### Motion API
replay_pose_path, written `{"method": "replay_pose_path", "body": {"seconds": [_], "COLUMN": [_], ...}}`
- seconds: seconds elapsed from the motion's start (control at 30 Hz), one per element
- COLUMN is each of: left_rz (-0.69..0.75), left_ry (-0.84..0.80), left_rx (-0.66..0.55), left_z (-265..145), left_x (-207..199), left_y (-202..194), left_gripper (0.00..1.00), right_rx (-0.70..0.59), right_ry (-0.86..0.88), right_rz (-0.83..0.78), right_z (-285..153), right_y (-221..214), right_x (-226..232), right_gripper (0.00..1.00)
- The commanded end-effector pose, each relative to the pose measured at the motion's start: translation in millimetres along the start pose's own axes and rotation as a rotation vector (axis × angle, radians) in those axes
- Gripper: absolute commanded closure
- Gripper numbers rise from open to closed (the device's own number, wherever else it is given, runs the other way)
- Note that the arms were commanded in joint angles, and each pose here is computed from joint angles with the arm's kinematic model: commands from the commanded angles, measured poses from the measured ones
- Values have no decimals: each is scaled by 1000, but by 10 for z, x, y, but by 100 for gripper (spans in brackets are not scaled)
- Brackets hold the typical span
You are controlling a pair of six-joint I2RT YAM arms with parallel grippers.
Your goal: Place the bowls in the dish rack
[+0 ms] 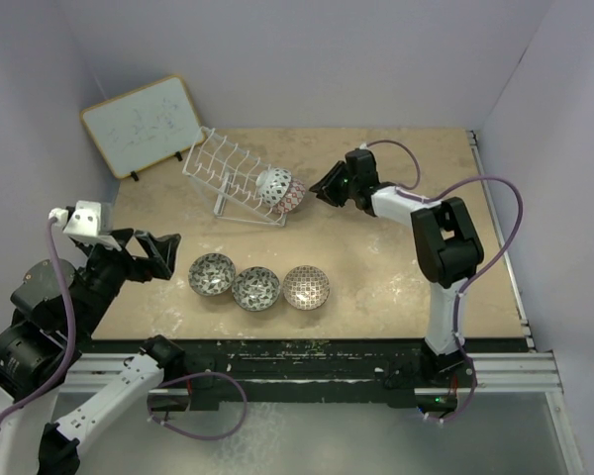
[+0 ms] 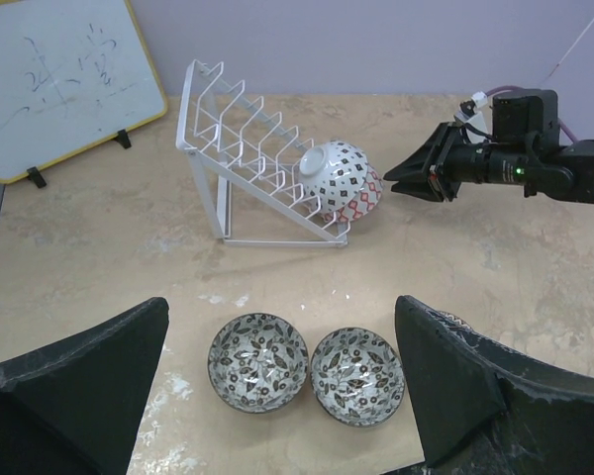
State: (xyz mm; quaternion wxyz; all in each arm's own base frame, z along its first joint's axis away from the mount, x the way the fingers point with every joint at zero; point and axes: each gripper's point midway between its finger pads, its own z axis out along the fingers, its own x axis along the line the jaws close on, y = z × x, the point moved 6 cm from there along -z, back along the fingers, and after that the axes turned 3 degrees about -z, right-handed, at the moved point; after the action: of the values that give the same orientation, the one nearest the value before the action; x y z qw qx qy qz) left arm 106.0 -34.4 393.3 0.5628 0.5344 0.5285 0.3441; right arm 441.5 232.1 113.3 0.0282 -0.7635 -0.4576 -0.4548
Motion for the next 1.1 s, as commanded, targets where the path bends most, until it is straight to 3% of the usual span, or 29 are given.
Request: {"method": "replay_pose_path", "body": {"seconds": [0.0, 1.07], "left_rz": [7, -8], "left_ry": [12, 10], "left_rx": [-55, -64], "left_z": [-94, -170], "left_x": [36, 61], "left_y": [127, 111], "left_gripper": [1, 1], "right_rx": [-56, -9], "right_ry": [-1, 69], "right_rz": [-26, -105], "right_z": [-30, 48], "right_y": [114, -26], "right_x": [114, 530], "right_gripper": [65, 65]}}
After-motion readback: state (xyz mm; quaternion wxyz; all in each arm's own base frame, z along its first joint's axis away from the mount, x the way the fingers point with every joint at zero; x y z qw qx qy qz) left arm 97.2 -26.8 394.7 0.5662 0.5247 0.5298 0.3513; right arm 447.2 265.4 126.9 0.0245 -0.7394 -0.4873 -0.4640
